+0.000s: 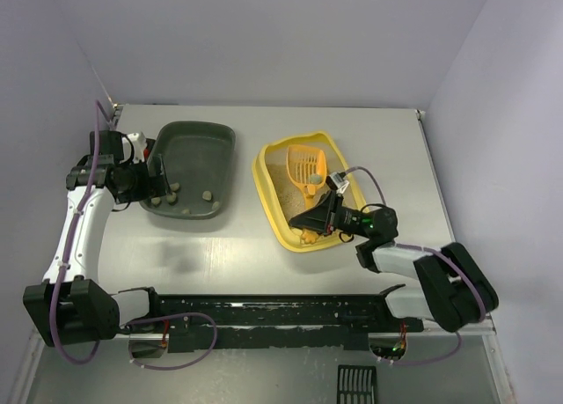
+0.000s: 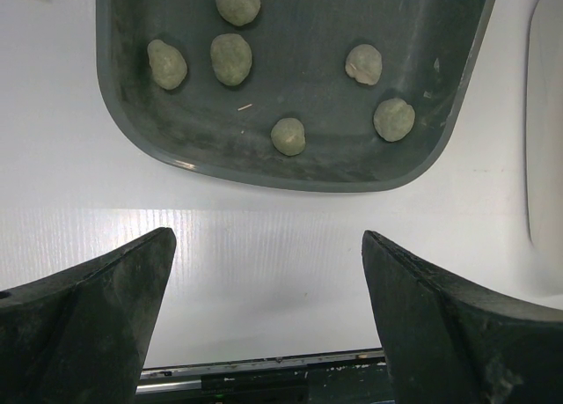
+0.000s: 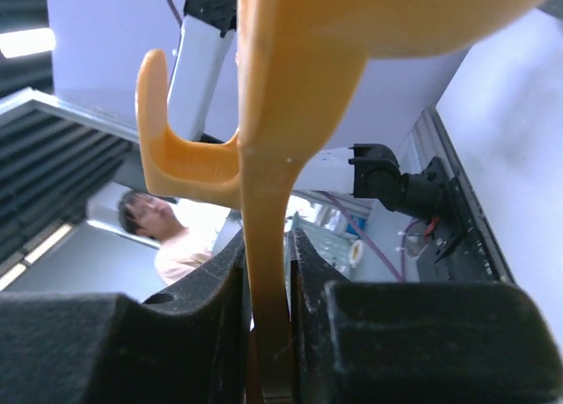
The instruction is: Clean the litter box
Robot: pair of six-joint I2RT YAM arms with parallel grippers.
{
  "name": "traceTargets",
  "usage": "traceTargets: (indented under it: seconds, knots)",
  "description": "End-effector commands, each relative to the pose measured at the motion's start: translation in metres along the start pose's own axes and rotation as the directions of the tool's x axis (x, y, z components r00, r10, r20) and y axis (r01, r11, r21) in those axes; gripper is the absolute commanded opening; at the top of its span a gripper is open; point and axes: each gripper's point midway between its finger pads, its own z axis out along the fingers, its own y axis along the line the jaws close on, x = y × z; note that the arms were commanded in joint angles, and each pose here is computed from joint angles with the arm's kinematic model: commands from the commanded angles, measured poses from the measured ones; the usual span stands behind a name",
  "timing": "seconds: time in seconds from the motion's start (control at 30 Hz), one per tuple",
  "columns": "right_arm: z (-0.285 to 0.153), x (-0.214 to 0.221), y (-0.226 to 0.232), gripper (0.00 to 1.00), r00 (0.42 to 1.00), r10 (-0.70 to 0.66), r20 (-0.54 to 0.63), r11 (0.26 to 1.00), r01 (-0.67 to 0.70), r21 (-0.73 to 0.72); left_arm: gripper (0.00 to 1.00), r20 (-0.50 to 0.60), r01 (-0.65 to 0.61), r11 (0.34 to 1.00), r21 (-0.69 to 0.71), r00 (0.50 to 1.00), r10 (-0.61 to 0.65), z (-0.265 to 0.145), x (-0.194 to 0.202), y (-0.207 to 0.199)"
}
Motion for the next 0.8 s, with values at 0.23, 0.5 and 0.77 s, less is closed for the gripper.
traceTargets:
  seconds: [0.23, 0.5, 0.77]
  knots:
    - [-0.002, 0.003, 0.025, 0.00, 0.999, -0.021, -0.028, 0.995, 0.018, -0.097, 0.99, 0.000, 0.008, 1.000, 0.011, 1.000, -0.008, 0.001, -0.001, 0.003]
    - [0.002, -0.033, -0.076, 0.00, 0.992, -0.081, -0.094, 0.825, 0.120, 0.552, 0.99, 0.054, 0.084, 0.992, -0.098, 0.995, -0.079, -0.002, -0.009, 0.027]
    - [0.076, -0.060, -0.053, 0.00, 0.989, -0.054, -0.136, 0.873, 0.113, 0.474, 0.99, 0.111, 0.248, 0.950, -0.188, 0.967, -0.230, -0.023, -0.012, 0.067]
